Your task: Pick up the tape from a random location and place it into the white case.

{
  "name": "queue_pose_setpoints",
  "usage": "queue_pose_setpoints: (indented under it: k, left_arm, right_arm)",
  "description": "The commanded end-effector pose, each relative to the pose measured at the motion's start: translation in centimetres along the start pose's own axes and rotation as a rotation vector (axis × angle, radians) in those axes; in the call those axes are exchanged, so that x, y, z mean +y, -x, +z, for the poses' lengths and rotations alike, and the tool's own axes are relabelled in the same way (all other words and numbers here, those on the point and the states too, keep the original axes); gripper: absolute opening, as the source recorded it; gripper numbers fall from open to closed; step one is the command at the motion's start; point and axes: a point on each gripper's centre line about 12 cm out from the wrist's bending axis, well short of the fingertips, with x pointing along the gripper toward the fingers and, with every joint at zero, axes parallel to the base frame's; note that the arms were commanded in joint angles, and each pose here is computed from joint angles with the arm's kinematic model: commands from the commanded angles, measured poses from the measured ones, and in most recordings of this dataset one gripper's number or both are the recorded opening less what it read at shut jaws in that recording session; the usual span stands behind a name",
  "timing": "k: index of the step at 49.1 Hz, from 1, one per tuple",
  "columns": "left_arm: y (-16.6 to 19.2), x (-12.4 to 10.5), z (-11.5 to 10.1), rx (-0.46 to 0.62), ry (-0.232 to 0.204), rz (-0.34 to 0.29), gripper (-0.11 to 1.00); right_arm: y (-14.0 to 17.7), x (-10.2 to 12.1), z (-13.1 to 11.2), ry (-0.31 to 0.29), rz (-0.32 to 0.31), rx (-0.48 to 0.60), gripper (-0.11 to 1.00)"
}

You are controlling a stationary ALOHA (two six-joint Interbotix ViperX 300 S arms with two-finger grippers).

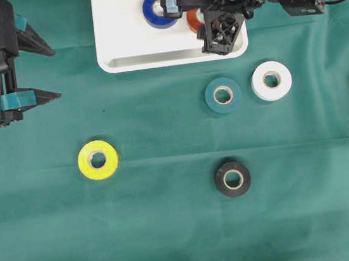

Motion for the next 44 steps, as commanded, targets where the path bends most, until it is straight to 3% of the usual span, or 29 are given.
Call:
queue_pose_setpoints:
  k: [1,4,7,12,25,44]
  left_arm:
    - [0.6,0.1,0.7,-0.028,0.004,0.001,0.98]
    - [0.5,0.1,0.7,-0.026,0.004,0.001,0.98]
    - [0.6,0.1,0.7,-0.028,0.005,0.003,0.98]
    - [0.6,0.1,0.7,-0.028,0.004,0.001,0.98]
    - [0.6,0.1,0.7,-0.028,0.002,0.001,0.98]
    - [0.6,0.1,0.7,-0.028,0.002,0.001,0.98]
  right_arm:
    - [1.0,-0.2,0.8,0.002,-0.005,-0.041,0.76]
    - [1.0,-0.2,0.9,0.001,-0.005,-0.051,0.88]
    - [1.1,-0.2,1.1,0.001,-0.004,-0.060,0.93]
    - [1.3,-0.3,1.2,-0.001,-0.004,-0.067,0.88]
    - [2.3,-0.4,1.6,-0.003,-0.006,-0.086,0.91]
    - [9.2,-0.4,3.3,-0.008,-0.017,-0.124,0.91]
